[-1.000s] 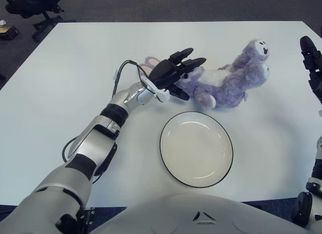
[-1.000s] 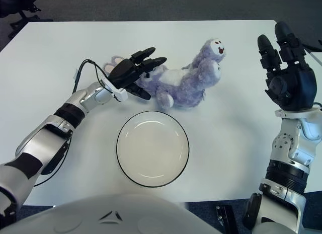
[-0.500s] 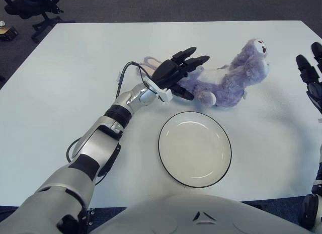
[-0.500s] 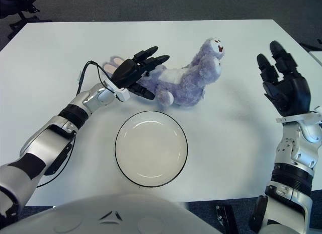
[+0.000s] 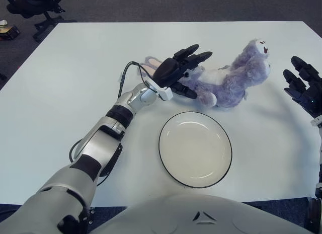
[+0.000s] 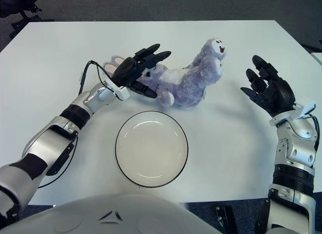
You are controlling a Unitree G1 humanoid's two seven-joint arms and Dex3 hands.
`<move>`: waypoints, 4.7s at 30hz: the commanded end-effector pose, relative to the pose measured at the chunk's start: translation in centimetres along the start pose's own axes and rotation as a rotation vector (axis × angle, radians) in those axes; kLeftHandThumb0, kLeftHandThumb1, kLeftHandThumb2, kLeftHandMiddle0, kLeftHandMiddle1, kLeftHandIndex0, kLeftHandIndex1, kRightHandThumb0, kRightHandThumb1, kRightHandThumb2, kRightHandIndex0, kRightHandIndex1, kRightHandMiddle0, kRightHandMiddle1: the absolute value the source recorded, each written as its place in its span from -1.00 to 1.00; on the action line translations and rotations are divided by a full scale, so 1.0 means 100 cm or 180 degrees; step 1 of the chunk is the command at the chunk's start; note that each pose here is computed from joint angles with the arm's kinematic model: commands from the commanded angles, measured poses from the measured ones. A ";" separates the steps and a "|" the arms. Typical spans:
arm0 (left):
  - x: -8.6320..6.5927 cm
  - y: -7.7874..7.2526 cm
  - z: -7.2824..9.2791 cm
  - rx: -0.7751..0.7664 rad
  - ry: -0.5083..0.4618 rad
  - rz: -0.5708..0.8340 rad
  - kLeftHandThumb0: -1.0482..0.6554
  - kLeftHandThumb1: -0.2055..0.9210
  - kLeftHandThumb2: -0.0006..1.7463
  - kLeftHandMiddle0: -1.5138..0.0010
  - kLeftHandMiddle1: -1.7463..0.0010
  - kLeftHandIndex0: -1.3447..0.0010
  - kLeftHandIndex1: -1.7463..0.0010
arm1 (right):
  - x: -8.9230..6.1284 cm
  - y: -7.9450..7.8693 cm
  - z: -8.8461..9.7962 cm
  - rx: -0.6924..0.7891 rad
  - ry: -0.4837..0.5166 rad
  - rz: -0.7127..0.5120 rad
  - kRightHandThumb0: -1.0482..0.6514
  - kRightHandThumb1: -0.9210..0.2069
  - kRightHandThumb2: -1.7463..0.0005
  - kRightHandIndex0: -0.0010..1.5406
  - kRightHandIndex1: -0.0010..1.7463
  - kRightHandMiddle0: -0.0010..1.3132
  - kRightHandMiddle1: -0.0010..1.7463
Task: Put the doll into the plate.
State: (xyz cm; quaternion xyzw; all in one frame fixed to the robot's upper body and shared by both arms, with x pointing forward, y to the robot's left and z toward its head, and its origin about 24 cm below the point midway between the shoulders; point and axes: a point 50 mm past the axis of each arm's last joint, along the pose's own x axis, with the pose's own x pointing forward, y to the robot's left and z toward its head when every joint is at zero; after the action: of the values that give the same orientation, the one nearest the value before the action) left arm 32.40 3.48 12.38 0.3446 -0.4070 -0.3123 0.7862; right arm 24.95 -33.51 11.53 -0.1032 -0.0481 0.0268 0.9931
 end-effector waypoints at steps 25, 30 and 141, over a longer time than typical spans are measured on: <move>0.017 0.009 -0.014 0.0651 0.0601 -0.0981 -0.70 0.92 -0.99 0.67 1.00 0.55 1.00 | 0.003 0.006 0.012 -0.0492 0.0216 0.0079 -0.54 -0.79 0.97 -0.92 -1.00 -0.88 -0.98; 0.017 0.009 -0.014 0.0658 0.0608 -0.0985 -0.71 0.92 -0.99 0.68 1.00 0.56 1.00 | 0.003 0.006 0.012 -0.0528 0.0222 0.0069 -0.58 -0.81 0.97 -0.91 -1.00 -0.88 -0.98; -0.017 -0.034 -0.040 0.0860 0.0733 -0.0194 0.40 1.00 -0.89 -0.03 -1.00 0.12 -1.00 | -0.011 0.020 0.012 -0.1334 0.0236 0.0137 -0.49 -1.00 0.88 -0.85 -0.99 -0.80 -0.99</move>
State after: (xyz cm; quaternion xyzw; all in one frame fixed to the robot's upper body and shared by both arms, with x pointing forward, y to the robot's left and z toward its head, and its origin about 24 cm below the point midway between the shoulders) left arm 34.33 1.89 8.17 0.4875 -0.3624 -0.2330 0.7594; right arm 23.66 -31.17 12.47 -0.3167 -0.0216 0.0410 0.9474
